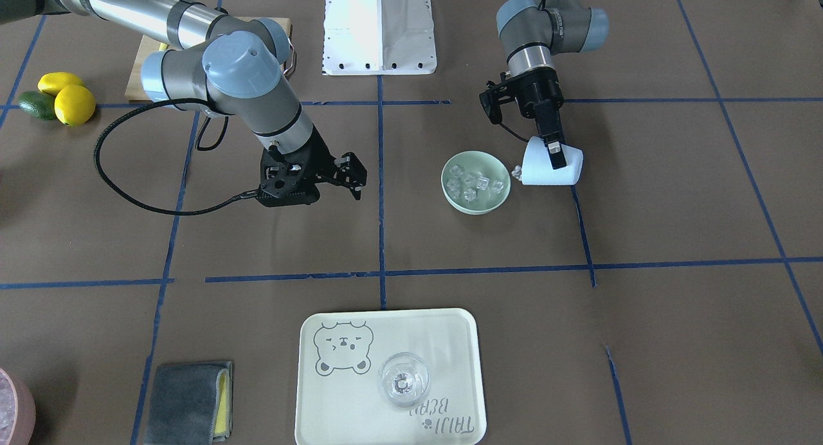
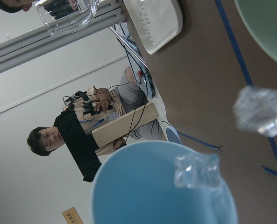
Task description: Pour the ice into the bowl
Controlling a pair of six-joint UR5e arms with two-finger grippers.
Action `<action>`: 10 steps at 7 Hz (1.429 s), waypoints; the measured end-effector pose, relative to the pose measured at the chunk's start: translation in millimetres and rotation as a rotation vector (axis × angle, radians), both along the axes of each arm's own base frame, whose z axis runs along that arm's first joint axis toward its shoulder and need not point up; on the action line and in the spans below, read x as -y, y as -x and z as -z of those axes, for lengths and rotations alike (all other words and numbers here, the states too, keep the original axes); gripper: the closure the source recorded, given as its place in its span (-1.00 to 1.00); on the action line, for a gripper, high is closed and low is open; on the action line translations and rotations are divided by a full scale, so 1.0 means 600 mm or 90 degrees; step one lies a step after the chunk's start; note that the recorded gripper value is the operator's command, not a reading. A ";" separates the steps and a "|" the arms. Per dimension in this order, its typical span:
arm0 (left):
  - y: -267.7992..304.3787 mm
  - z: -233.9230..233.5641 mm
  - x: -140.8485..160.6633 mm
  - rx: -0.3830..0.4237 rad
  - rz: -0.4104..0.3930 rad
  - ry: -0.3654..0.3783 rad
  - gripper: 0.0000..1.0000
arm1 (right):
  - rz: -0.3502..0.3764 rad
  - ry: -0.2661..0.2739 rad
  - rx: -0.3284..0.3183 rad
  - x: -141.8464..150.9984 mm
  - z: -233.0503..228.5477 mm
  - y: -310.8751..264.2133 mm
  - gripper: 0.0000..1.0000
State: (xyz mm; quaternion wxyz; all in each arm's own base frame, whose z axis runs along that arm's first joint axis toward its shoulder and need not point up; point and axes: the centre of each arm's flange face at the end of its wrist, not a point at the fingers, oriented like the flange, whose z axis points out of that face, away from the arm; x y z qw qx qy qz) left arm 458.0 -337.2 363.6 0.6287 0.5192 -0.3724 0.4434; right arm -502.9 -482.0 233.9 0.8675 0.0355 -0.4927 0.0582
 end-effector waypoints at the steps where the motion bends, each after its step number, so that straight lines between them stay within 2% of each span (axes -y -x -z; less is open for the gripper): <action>1: 0.000 0.000 0.000 0.011 -0.001 -0.001 1.00 | 0.000 0.000 0.000 0.000 0.000 0.000 -1.00; 3: 0.003 0.005 0.000 0.022 0.001 -0.005 1.00 | 0.000 0.000 0.001 0.000 0.001 0.000 -1.00; 5: 0.014 0.028 -0.003 -0.005 0.001 -0.011 1.00 | 0.000 -0.001 0.002 -0.001 0.005 0.001 -1.00; 7: 0.032 0.056 -0.007 -0.083 -0.009 -0.017 1.00 | 0.000 -0.002 0.004 -0.001 0.009 0.003 -1.00; 10: 0.037 0.036 -0.012 -0.253 -0.050 0.027 1.00 | 0.000 -0.003 0.006 -0.002 0.015 0.003 -1.00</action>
